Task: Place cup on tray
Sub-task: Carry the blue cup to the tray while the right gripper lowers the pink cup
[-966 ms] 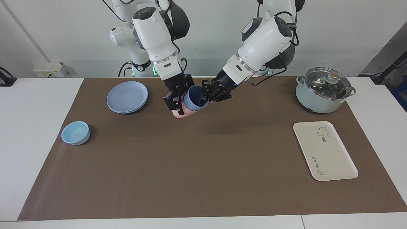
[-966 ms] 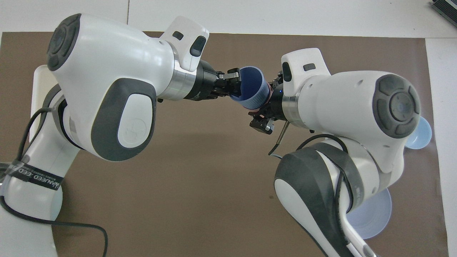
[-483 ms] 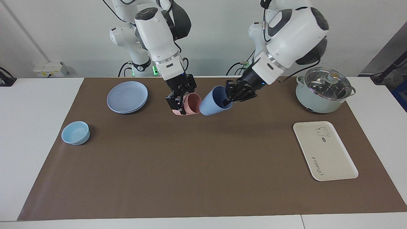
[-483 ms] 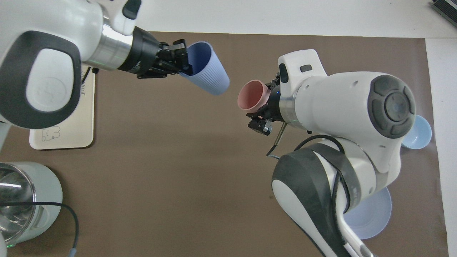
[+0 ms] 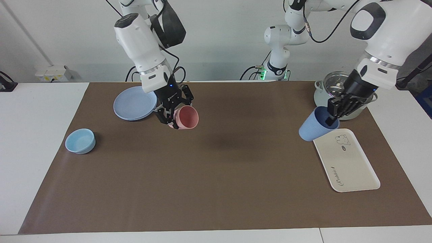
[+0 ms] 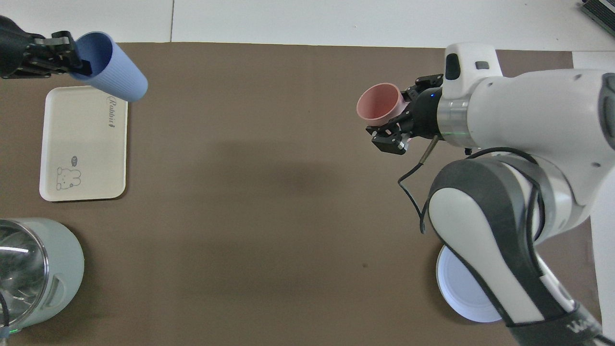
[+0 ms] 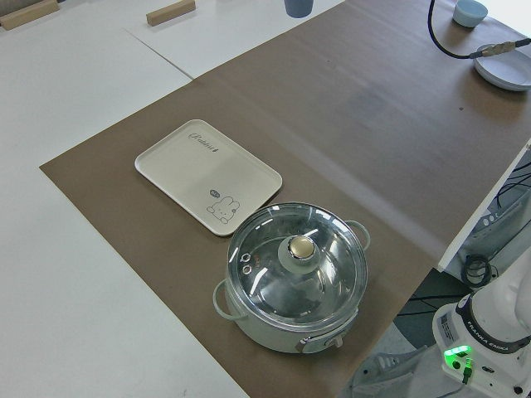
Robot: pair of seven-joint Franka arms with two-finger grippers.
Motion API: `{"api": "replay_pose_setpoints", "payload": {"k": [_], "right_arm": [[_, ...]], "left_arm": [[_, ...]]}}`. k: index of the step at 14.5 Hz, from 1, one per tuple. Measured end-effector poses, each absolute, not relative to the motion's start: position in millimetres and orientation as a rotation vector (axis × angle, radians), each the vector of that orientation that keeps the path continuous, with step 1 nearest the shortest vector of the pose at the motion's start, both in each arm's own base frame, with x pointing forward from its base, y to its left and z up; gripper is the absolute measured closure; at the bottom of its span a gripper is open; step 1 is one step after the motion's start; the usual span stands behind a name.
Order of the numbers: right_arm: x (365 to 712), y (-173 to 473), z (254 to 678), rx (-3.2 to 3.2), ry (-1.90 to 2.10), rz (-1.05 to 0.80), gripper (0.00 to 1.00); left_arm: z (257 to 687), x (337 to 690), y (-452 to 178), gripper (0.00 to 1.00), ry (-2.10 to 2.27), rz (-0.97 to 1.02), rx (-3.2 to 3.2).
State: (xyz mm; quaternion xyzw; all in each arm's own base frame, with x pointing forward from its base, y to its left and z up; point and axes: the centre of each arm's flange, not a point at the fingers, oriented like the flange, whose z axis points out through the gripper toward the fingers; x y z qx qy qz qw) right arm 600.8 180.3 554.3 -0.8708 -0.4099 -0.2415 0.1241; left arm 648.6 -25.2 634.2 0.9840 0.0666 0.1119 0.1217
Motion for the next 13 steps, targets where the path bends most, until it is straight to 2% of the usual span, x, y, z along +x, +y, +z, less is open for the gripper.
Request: {"api": "replay_pose_setpoints", "payload": {"k": [3, 6, 8, 13], "right_arm": [[620.5, 100.3, 530.3, -2.384, -1.027, -0.864, 0.17], [633.0, 37.8, 479.6, -2.232, -0.907, -1.027, 0.17], [637.2, 17.2, 441.5, -2.191, -0.840, -1.075, 0.17], [638.5, -37.2, 368.4, -2.111, -0.894, -1.103, 0.17]], "left_arm": [[598.4, 640.8, 83.5, 0.94, 0.162, 0.407, 2.919], [560.2, 633.1, 154.7, 0.94, 0.172, 0.428, 2.951], [528.6, 635.1, 185.6, 0.94, 0.208, 0.434, 2.960], [439.8, 645.3, 210.6, 0.94, 0.334, 0.360, 2.887]]}}
